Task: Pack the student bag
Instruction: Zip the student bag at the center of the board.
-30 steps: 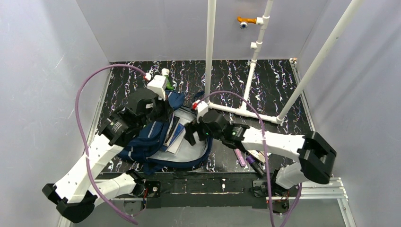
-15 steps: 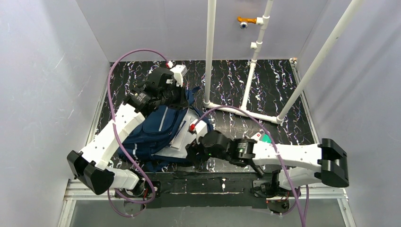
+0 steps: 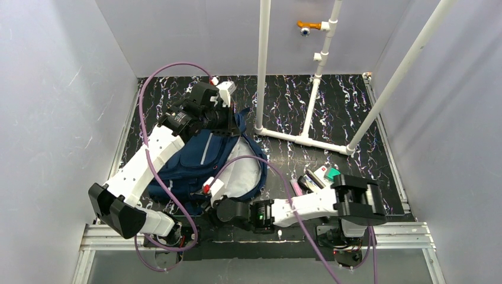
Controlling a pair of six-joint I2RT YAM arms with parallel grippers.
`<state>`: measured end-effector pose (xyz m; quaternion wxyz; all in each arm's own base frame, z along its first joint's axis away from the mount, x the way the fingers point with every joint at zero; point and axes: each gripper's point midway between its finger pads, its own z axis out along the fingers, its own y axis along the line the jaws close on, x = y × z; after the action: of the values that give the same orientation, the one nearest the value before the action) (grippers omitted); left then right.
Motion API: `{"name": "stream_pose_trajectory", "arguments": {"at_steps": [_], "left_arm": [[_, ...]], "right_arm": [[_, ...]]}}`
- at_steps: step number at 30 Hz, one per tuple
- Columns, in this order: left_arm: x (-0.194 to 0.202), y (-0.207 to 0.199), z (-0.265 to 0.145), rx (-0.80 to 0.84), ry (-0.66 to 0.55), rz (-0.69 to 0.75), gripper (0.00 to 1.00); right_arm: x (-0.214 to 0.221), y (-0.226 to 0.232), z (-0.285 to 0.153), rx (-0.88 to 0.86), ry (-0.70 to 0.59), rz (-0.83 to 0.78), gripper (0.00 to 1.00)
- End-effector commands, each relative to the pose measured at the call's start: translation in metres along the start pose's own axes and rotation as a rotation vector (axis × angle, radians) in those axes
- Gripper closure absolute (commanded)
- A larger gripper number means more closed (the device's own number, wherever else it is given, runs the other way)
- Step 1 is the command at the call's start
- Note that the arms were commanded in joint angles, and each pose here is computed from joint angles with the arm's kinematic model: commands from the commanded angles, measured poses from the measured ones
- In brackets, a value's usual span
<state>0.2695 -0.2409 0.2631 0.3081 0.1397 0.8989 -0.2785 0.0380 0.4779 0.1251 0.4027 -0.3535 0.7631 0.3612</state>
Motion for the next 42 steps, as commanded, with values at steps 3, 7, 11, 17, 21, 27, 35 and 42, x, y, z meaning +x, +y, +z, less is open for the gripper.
{"name": "stream_pose_trajectory", "arguments": {"at_steps": [3, 7, 11, 17, 21, 27, 35, 42], "left_arm": [[-0.038, -0.036, -0.022, 0.125, -0.119, -0.032, 1.0], [-0.046, -0.043, -0.024, 0.151, -0.132, -0.046, 1.0], [-0.047, -0.048, -0.028, 0.175, -0.14, -0.03, 1.0], [-0.045, -0.04, -0.039, 0.134, -0.169, 0.044, 1.0], [-0.038, -0.037, -0.042, 0.124, -0.144, 0.06, 1.0], [-0.038, -0.039, -0.044, 0.132, -0.136, 0.084, 1.0], [-0.04, -0.039, -0.05, 0.115, -0.118, 0.09, 1.0], [-0.028, -0.031, -0.055, 0.089, -0.116, 0.092, 1.0]], "right_arm": [[-0.039, 0.007, 0.037, 0.049, -0.248, 0.141, 0.55], [-0.038, 0.0, 0.057, 0.126, -0.281, 0.129, 0.57], [-0.048, -0.012, 0.061, 0.203, -0.346, 0.088, 0.61], [-0.042, -0.029, 0.068, 0.304, -0.356, 0.011, 0.63], [-0.034, -0.041, 0.069, 0.361, -0.338, -0.026, 0.63], [-0.029, -0.048, 0.074, 0.397, -0.334, -0.058, 0.64], [-0.017, -0.053, 0.095, 0.436, -0.315, -0.118, 0.62], [-0.02, -0.067, 0.098, 0.522, -0.335, -0.181, 0.93]]}}
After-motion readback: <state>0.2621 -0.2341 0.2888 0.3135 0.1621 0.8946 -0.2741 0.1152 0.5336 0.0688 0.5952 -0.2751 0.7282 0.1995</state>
